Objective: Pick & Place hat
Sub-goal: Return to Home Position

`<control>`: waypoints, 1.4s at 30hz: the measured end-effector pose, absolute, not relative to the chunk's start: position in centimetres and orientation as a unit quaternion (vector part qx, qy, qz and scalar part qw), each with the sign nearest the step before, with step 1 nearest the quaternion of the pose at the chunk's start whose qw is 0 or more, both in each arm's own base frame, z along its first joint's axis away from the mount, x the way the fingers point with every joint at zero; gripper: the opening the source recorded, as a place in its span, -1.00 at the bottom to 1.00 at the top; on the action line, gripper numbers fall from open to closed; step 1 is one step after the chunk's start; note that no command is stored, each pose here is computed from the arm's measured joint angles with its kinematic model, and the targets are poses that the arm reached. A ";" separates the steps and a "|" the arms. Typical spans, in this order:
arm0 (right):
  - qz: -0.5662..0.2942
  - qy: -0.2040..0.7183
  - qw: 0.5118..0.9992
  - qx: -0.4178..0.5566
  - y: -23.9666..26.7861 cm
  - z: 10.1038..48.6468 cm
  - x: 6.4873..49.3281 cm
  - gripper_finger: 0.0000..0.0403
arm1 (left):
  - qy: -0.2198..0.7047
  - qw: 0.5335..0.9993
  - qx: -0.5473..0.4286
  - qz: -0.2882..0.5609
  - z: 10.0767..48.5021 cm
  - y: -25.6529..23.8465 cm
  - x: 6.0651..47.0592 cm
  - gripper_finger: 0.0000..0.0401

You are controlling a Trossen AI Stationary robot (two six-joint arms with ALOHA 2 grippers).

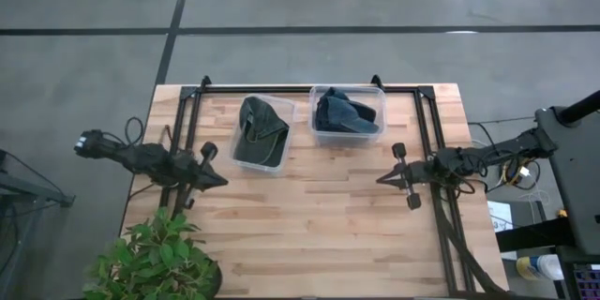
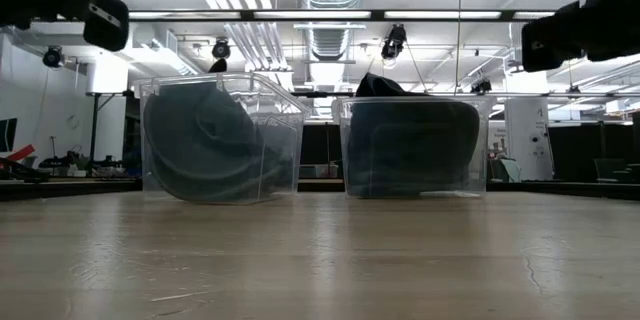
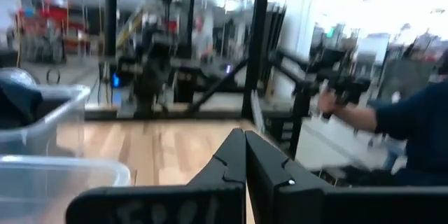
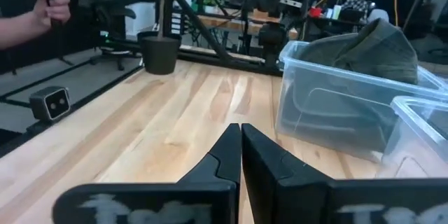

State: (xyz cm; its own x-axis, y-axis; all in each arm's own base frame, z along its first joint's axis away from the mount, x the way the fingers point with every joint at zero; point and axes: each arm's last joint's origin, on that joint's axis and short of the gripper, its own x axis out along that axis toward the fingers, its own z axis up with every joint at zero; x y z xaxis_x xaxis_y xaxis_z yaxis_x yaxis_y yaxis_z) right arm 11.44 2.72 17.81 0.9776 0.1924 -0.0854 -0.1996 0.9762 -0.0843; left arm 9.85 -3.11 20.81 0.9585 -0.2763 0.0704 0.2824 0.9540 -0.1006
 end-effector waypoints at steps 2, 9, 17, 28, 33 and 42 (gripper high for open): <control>0.097 0.035 0.994 -0.048 2.6 17.3 11.2 -0.96 | -0.034 0.988 -0.055 -0.140 20.1 -3.0 9.5 -1.00; 0.082 0.053 0.994 -0.053 2.4 15.7 10.6 -0.96 | -0.028 0.990 -0.041 -0.132 18.1 -2.8 9.0 -1.00; 0.088 0.060 0.993 -0.051 2.4 15.6 10.4 -0.96 | -0.003 0.992 -0.002 -0.126 17.1 -2.8 9.2 -1.00; 0.029 0.054 0.998 -0.005 2.0 15.7 10.4 -0.96 | 0.011 0.994 0.018 -0.110 16.9 -2.7 9.4 -1.00; 0.028 0.055 0.998 0.013 2.0 15.7 10.4 -0.96 | 0.009 0.994 0.018 -0.107 16.9 -2.7 9.4 -1.00; 0.028 0.055 0.998 0.014 2.0 15.7 10.4 -0.96 | 0.009 0.994 0.017 -0.107 16.9 -2.7 9.4 -1.00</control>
State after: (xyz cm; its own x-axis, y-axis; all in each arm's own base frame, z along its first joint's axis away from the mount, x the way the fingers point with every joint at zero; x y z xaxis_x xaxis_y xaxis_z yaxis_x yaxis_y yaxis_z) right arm 10.44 2.05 15.74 0.9924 0.0571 -0.1087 -0.0540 0.9980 0.0316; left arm 9.41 -2.72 16.89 0.9770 -0.2123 -0.0218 0.2129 0.9766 0.0316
